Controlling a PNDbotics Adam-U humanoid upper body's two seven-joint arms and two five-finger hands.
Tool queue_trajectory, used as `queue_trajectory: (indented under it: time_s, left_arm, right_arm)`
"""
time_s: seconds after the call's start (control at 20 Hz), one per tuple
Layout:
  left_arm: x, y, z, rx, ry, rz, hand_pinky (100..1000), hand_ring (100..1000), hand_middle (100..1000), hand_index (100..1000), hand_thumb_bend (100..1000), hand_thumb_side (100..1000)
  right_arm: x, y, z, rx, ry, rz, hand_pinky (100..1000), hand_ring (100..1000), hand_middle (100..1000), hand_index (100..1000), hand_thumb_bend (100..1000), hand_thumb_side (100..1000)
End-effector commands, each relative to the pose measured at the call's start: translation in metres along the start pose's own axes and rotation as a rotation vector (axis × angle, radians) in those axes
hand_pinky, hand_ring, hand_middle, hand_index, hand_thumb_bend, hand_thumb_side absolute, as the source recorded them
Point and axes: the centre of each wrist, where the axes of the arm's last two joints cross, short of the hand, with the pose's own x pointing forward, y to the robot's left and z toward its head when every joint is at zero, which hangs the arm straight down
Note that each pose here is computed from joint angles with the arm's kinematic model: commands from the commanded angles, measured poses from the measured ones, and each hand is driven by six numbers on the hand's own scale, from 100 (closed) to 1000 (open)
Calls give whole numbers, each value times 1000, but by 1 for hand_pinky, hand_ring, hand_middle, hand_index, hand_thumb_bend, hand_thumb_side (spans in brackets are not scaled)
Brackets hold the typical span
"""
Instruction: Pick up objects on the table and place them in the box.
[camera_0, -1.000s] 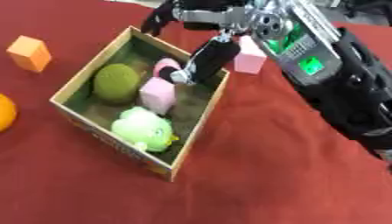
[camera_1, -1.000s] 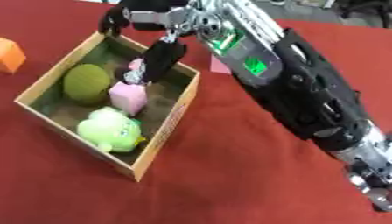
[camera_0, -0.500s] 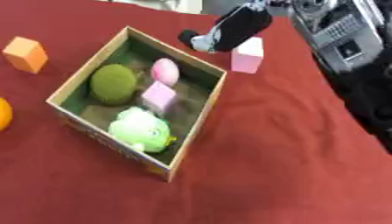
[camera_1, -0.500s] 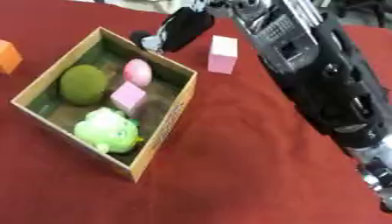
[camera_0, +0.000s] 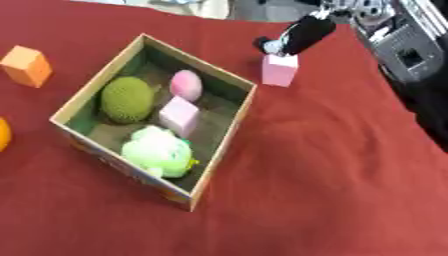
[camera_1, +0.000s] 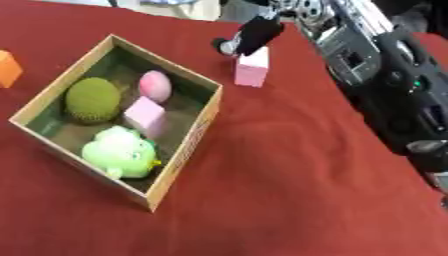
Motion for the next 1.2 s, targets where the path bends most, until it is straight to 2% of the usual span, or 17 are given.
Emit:
queue_trajectory:
  time_s: [0.05,0.35,0.55,0.7,1.1,1.2]
  left_arm:
    - [1,11,-4,20,-21,-29,832,746,718,863,532,846]
    - [1,10,-4,21,-19,-28,831,746,718,863,532,846]
    - [1,10,-4,20,-17,-26,830,745,717,863,531,846]
    - [1,9,-4,17,-18,-23,830,745,717,862,530,846]
    - [1,9,-4,15,-14,-19,829,744,716,862,530,845]
    - [2,9,-4,14,-14,-18,828,743,715,861,530,846]
  right_arm:
    - [-17,-9,2,-17,57,12,917,923,820,932,302,349]
    - [-36,2,-10,31,89,-42,921,927,825,933,294,362]
    - [-44,6,-16,52,113,-72,931,935,836,945,335,342]
    - [-48,8,-20,68,136,-75,935,937,837,950,382,318]
    - [-62,18,-29,117,170,-82,941,943,844,955,395,325]
    - [-65,21,-30,130,184,-79,942,945,847,957,423,315]
